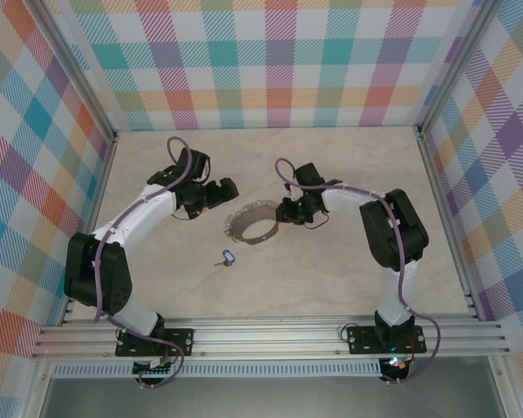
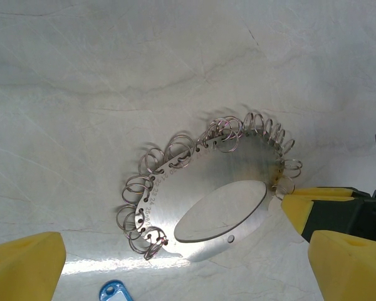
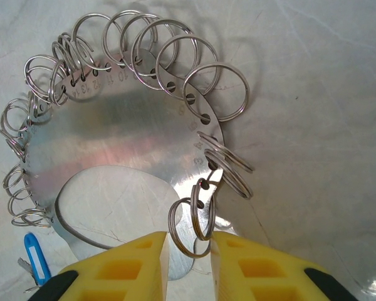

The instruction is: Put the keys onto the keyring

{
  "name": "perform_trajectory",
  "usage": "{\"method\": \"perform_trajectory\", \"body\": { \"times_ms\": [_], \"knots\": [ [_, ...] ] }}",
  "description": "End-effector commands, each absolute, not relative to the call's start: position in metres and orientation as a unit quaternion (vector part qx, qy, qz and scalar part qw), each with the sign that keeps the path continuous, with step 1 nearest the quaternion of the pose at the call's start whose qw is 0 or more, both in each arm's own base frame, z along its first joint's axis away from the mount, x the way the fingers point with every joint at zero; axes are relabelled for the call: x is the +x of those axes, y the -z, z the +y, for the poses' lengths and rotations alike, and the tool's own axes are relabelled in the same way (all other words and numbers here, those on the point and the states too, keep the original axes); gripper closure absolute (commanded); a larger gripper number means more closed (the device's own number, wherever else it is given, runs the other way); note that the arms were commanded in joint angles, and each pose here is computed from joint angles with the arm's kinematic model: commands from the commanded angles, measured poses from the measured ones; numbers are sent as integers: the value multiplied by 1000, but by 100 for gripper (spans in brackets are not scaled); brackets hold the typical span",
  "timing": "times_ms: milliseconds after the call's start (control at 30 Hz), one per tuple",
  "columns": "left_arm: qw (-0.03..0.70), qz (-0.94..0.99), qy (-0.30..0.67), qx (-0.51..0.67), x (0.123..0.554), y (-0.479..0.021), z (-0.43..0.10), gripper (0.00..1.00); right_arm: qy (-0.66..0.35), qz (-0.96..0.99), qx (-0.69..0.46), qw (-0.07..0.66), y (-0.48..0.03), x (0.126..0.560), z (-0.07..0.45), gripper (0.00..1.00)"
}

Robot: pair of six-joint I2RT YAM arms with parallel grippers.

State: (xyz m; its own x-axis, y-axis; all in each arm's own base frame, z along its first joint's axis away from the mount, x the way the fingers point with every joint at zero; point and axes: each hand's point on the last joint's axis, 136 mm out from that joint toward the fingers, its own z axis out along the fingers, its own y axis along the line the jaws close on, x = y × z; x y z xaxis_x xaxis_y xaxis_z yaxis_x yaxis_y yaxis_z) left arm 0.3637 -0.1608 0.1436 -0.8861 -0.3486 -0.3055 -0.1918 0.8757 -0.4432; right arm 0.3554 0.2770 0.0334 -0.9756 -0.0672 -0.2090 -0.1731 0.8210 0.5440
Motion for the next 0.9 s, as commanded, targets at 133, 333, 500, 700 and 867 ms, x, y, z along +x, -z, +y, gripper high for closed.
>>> {"method": "perform_trajectory", "body": {
  "times_ms": [133,333,500,700,867],
  "knots": [
    [194,951,202,-132,362,-151,-164,0,-293,950,-67,81,-30,356,283,76],
    [195,951,201,-133,362,-151,-164,1,-285,952,-68,83,-28,360,282,76],
    [195,950,201,-135,363,-151,-164,1,-284,952,-72,85,-29,363,283,77],
    [195,950,201,-136,364,-150,-164,1,-283,952,-76,84,-28,362,283,80],
    [195,950,201,-137,366,-150,-165,0,-282,952,-80,83,-28,359,282,81]
  ]
}}
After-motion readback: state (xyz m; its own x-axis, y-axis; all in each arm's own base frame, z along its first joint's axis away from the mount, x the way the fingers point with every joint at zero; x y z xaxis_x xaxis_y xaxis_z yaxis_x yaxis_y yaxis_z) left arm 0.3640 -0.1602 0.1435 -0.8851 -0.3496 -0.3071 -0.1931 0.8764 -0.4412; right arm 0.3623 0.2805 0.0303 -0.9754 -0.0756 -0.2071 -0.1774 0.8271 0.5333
